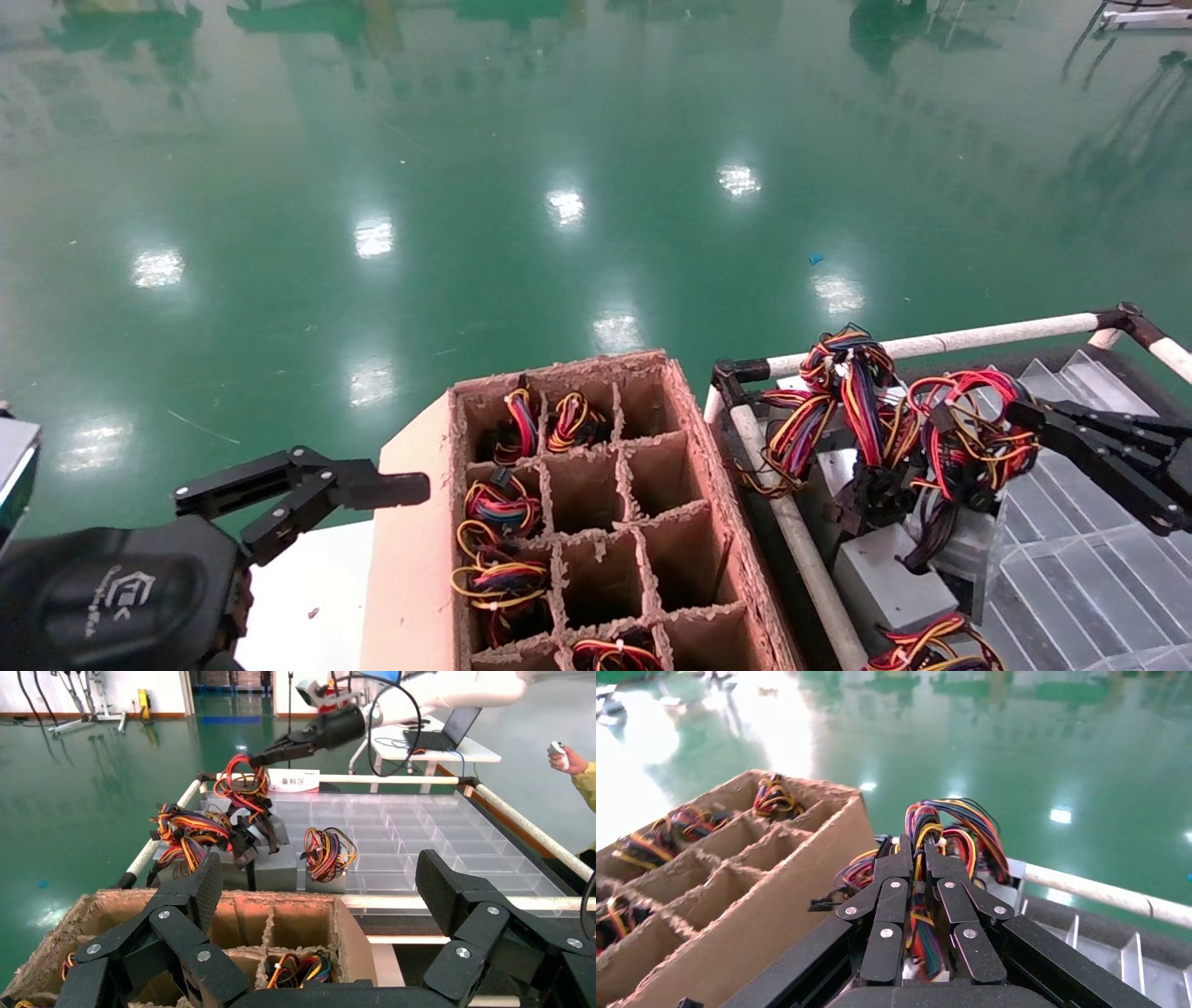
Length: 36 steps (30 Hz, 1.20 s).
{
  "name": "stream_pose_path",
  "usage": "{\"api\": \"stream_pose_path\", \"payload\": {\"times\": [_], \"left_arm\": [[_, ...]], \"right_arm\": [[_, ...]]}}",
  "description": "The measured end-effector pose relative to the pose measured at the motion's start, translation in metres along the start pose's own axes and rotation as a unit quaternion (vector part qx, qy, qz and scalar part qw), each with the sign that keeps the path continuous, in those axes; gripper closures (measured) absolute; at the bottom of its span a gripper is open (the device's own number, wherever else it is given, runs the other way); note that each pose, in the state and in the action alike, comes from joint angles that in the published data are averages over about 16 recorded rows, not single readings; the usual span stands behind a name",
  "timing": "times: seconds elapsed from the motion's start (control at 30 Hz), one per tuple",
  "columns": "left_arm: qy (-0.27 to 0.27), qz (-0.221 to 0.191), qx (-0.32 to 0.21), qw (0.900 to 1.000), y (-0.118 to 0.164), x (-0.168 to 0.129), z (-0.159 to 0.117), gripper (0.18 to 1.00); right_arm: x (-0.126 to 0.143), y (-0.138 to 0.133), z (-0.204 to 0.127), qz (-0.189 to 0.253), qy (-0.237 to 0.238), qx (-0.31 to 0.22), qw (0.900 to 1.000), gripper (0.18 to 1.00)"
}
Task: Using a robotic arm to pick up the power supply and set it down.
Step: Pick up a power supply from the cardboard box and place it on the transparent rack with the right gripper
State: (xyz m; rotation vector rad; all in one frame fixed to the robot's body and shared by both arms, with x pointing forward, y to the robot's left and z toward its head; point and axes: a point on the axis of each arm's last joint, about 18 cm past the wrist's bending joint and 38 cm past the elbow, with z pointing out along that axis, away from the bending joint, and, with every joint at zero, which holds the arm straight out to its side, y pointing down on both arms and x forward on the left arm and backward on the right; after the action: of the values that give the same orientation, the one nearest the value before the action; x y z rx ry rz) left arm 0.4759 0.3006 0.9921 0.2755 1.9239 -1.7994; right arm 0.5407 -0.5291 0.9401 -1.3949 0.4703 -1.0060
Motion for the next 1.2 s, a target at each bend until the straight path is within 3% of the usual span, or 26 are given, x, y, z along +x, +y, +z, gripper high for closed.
{"api": "stream_pose_path", "payload": {"times": [0.73,1.2], "left_arm": [[0.000,0.000,0.000,1.0000,0.000,0.000,0.000,0.184],[0.000,0.000,0.000,1.0000,0.000,0.000,0.000,0.184]], "right_arm": [[0.002,0.041,-0.074,0.034,0.076,-0.019,0.996,0.976],[-0.002,0.032,-0.107,0.014,0.075,-0.048,0.996,0.977]]}}
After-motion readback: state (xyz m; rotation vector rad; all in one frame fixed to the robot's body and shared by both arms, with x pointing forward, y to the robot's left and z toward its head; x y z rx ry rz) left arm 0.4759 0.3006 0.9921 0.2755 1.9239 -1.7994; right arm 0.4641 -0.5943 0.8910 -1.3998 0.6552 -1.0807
